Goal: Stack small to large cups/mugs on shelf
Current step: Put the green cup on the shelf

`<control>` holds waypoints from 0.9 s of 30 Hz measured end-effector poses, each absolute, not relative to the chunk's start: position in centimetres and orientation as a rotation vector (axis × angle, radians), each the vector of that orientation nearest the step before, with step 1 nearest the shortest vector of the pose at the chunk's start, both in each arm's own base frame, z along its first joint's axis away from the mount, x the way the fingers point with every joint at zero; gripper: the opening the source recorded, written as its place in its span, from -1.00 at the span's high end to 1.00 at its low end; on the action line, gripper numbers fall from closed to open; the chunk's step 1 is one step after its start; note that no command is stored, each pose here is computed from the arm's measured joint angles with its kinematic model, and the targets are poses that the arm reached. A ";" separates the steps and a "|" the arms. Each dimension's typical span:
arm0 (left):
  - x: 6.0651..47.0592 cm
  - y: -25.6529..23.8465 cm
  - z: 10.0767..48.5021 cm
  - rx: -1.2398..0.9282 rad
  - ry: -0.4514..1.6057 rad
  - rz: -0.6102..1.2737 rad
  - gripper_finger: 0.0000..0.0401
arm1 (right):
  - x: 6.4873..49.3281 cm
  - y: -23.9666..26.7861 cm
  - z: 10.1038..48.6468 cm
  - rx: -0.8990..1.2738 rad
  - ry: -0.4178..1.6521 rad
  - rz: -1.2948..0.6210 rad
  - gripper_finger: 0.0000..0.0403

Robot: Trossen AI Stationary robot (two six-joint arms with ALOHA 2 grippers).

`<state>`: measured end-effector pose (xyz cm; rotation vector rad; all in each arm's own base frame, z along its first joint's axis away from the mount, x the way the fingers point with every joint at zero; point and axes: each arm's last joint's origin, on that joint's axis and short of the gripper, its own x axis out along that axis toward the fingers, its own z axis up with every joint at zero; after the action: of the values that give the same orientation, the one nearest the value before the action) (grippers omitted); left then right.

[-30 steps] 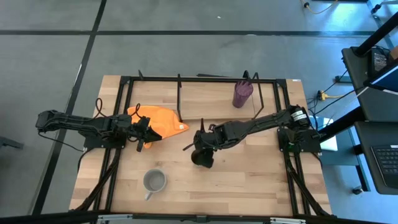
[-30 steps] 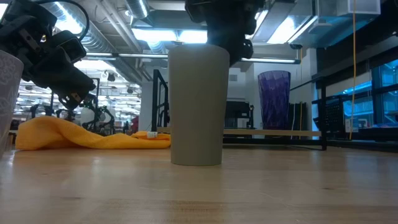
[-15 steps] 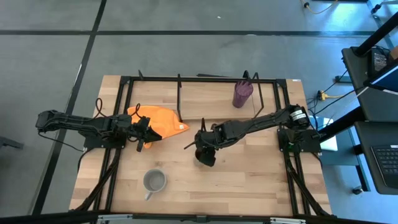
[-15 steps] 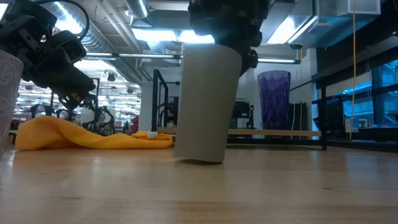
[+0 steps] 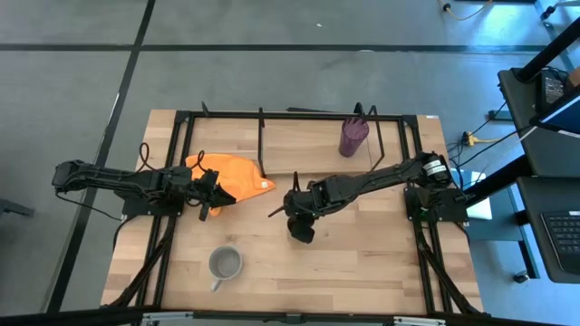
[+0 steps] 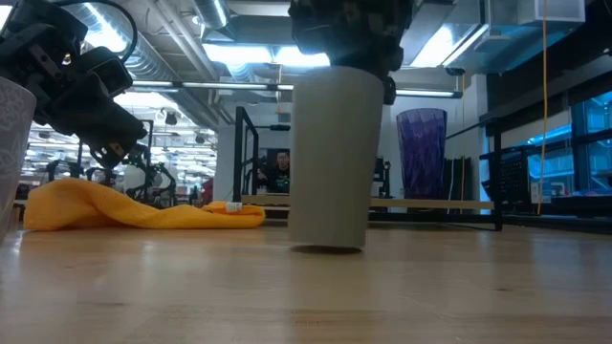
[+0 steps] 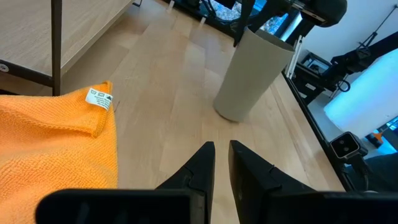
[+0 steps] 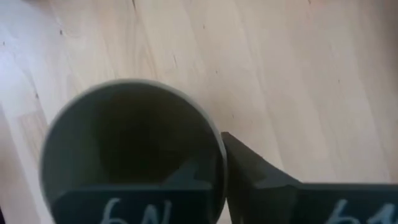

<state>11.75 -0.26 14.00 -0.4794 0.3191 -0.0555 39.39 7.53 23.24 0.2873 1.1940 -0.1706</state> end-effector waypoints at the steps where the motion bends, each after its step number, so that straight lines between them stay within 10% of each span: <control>1: 11.8 -0.3 14.0 -0.480 0.319 -0.056 0.79 | 39.4 7.5 23.2 0.287 1.194 -0.171 0.94; 27: 11.8 -0.3 14.0 -0.479 0.319 -0.055 0.79 | 38.8 -1.9 33.9 0.149 1.137 -0.449 0.96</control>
<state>11.75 -0.25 14.01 -0.4794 0.3188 -0.0554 38.84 -1.90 33.91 0.1492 1.1371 -0.4489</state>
